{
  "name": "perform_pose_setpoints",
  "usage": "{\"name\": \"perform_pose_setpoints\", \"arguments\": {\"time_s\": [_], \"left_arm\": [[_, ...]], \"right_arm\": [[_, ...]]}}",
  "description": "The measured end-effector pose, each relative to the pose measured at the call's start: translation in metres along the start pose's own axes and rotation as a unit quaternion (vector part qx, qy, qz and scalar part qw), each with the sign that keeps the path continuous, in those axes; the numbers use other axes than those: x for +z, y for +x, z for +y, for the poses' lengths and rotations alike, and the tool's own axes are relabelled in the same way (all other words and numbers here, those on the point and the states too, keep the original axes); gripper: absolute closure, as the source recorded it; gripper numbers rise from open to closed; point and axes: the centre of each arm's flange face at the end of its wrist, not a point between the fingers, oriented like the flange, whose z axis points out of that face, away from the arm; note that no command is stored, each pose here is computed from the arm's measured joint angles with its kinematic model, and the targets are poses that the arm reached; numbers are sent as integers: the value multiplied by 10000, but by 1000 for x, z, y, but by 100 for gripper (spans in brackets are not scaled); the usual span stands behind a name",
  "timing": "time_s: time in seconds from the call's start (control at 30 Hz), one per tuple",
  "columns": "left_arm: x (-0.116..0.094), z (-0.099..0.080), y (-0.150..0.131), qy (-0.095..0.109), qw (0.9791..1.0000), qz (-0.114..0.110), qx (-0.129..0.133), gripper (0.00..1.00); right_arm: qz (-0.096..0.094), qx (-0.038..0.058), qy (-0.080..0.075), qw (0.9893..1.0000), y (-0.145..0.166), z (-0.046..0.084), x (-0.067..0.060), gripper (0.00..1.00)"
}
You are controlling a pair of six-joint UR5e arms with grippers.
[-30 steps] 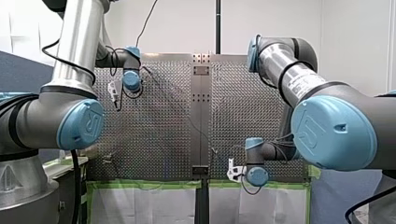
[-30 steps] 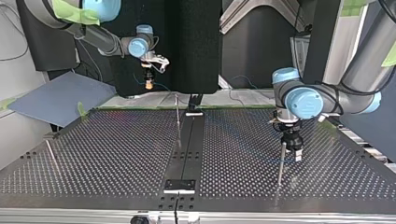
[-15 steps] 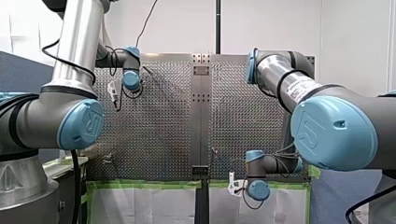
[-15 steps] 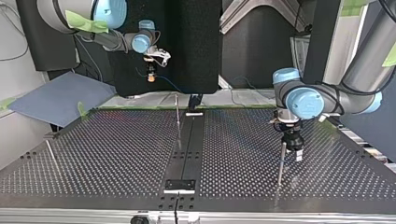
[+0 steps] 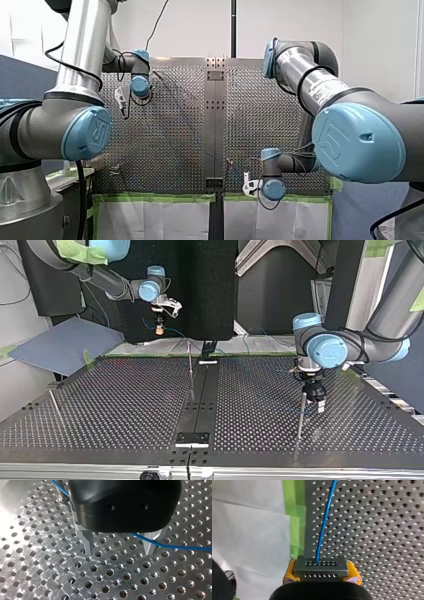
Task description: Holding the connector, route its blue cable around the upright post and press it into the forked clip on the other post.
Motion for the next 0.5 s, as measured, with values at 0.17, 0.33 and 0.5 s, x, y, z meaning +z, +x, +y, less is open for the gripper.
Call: {"name": "perform_pose_setpoints", "arguments": {"time_s": [0.17, 0.33, 0.5], "left_arm": [[0, 0, 0, -5, 10000, 6, -7, 0], [0, 1, 0, -12, 10000, 16, -5, 0], [-1, 1, 1, -19, 10000, 42, -3, 0]], "right_arm": [[36, -4, -8, 10000, 7, -2, -6, 100], [4, -38, 12, 10000, 2, -3, -15, 100], [-22, -94, 150, 9998, -1, -12, -20, 100]]}}
